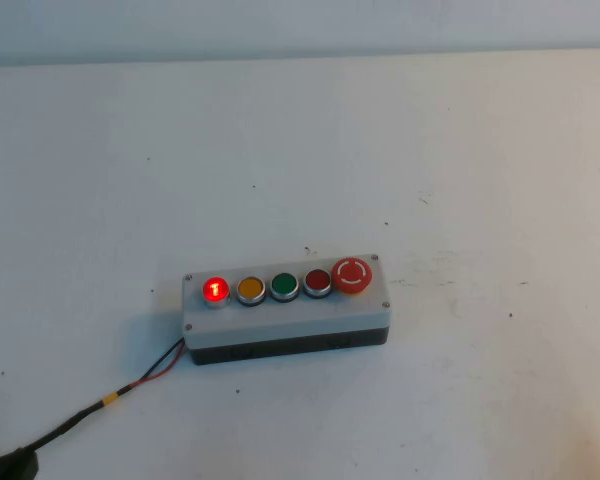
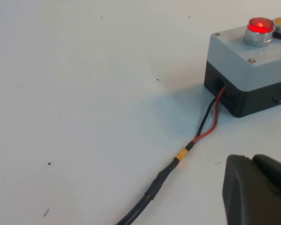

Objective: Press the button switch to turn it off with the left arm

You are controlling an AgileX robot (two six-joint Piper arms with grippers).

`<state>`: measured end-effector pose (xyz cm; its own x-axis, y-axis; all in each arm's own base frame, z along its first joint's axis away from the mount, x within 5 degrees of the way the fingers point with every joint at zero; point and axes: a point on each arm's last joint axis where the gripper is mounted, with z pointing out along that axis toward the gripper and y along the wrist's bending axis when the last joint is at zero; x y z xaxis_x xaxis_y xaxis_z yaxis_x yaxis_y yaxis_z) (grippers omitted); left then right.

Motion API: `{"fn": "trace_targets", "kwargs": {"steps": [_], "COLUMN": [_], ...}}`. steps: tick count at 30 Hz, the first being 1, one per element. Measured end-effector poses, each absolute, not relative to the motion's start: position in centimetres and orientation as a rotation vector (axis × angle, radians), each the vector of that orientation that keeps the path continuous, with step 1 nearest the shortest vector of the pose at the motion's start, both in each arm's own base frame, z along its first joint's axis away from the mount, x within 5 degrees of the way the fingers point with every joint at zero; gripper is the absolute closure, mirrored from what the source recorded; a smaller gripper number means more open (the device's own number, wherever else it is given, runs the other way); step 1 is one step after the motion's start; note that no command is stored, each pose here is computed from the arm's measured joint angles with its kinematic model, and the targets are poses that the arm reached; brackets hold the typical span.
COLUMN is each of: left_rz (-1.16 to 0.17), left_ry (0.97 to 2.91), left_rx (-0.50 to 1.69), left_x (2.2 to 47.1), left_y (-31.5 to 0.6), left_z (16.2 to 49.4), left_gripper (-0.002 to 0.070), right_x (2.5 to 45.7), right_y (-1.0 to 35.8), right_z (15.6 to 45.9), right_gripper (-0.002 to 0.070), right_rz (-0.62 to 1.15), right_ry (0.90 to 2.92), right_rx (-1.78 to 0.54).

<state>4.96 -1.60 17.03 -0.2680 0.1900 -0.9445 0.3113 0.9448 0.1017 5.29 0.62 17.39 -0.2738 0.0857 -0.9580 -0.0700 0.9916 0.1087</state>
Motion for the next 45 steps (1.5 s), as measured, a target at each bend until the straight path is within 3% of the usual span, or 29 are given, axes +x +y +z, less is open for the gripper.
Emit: {"fn": "trace_targets", "kwargs": {"steps": [37,39,45], "left_rz": [-0.121,-0.156,-0.425], "left_ry": [1.854,1.853,1.749], "left_rx": [0.368,0.339,0.077], "left_x": [5.0,5.0,5.2], "left_y": [-1.6,-1.7,-2.1], "left_z": [17.0,17.1,18.4], "left_gripper": [0.0678,0.0678,0.0678], "right_x": [5.3,5.3,5.3], "right_y": [0.6,0.6,0.6], "right_z": [17.4,17.4,17.4], "right_gripper": [0.0692,0.0692,0.0692], "right_rz": [0.15,0.15,0.15], "right_ry": [1.842,1.842,1.842], "right_rx": [0.011,0.011,0.011]}}
